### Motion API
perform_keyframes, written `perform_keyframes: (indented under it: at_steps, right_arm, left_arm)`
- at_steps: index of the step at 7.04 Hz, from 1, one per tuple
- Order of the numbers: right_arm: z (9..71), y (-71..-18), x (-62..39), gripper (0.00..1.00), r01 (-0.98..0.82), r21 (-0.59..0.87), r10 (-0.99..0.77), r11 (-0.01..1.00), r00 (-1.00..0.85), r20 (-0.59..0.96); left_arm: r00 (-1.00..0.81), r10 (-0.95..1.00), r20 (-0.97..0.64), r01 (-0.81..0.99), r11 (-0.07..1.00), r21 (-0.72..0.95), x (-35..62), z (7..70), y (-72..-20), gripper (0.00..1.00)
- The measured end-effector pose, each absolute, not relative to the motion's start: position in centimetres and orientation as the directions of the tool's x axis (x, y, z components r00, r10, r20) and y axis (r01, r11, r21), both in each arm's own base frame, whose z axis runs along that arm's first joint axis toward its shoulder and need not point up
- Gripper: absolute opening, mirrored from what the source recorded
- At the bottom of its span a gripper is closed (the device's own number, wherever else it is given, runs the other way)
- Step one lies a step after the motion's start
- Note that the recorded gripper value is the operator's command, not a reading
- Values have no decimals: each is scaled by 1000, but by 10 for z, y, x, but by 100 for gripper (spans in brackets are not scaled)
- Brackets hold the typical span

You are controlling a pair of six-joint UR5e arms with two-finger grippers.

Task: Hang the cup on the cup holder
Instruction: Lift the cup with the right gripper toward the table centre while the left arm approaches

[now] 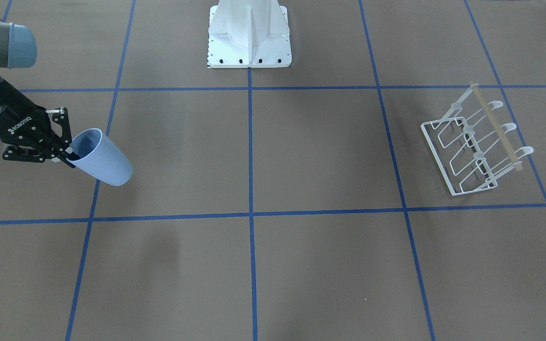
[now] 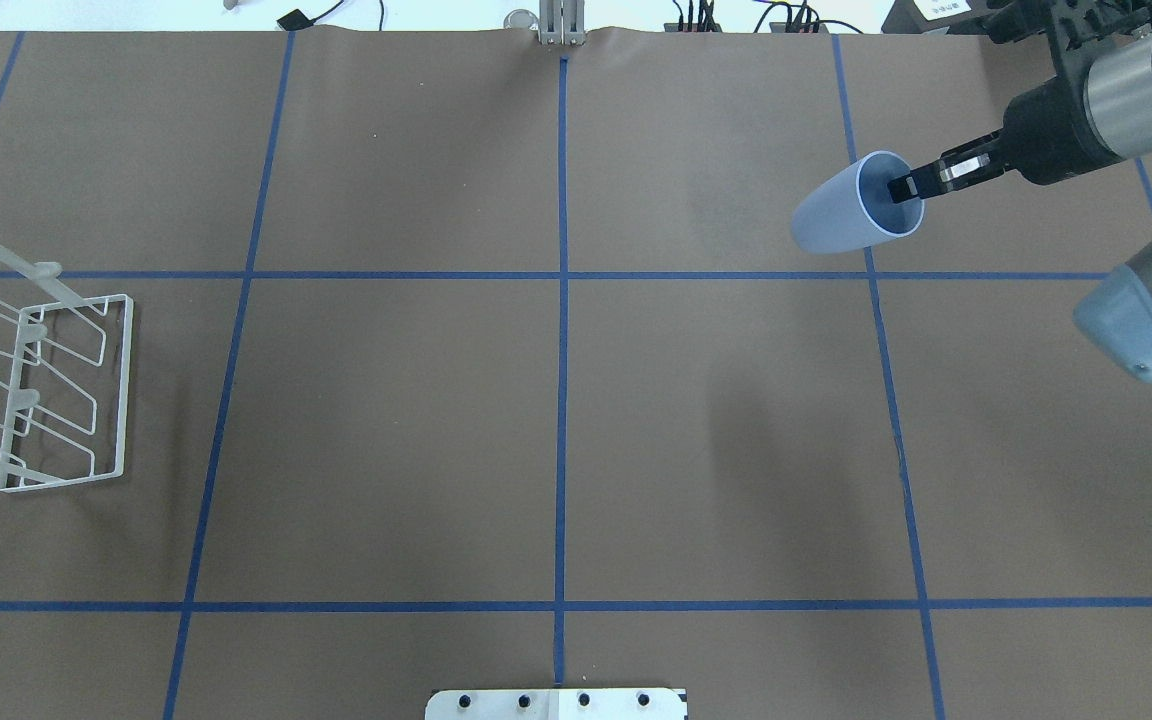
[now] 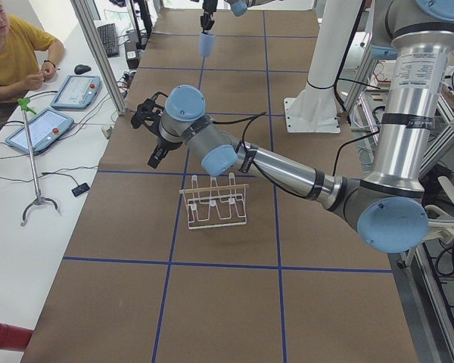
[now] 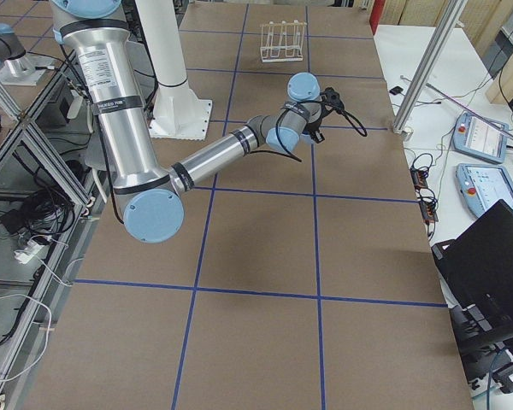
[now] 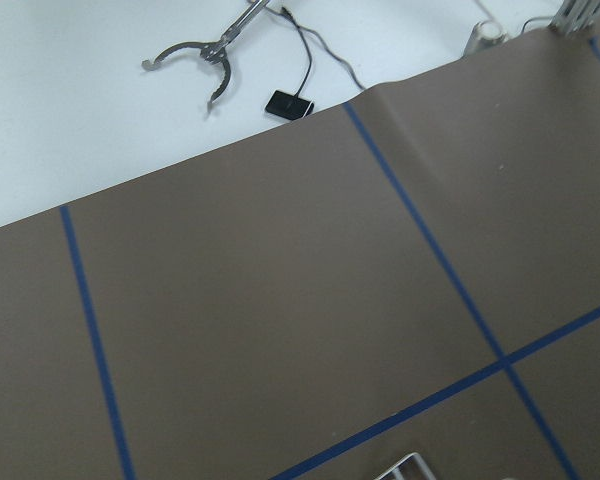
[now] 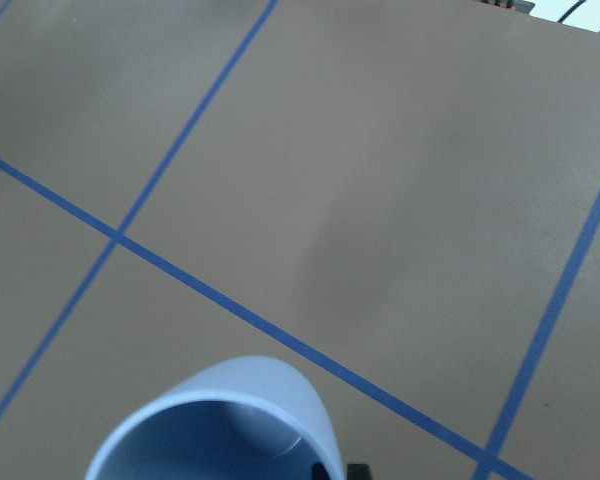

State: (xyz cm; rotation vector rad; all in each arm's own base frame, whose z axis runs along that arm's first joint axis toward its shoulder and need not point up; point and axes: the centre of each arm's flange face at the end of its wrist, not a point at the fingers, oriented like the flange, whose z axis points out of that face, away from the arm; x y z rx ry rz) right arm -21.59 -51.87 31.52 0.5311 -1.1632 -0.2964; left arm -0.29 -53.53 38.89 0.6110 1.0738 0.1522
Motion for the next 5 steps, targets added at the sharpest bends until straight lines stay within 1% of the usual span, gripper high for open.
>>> perform_keyframes:
  at_steps: [2,5]
  right_arm:
    - [290,-496,-212,0,-152,484,-451,862,209,868]
    - [266,-456,-217,0,-223,446,-463,867,-28,886]
  left_arm:
    - [307,415,-856,180,858,481,59,338,-527,99]
    - [71,409,-910,153,897,415,136,276,-497,98]
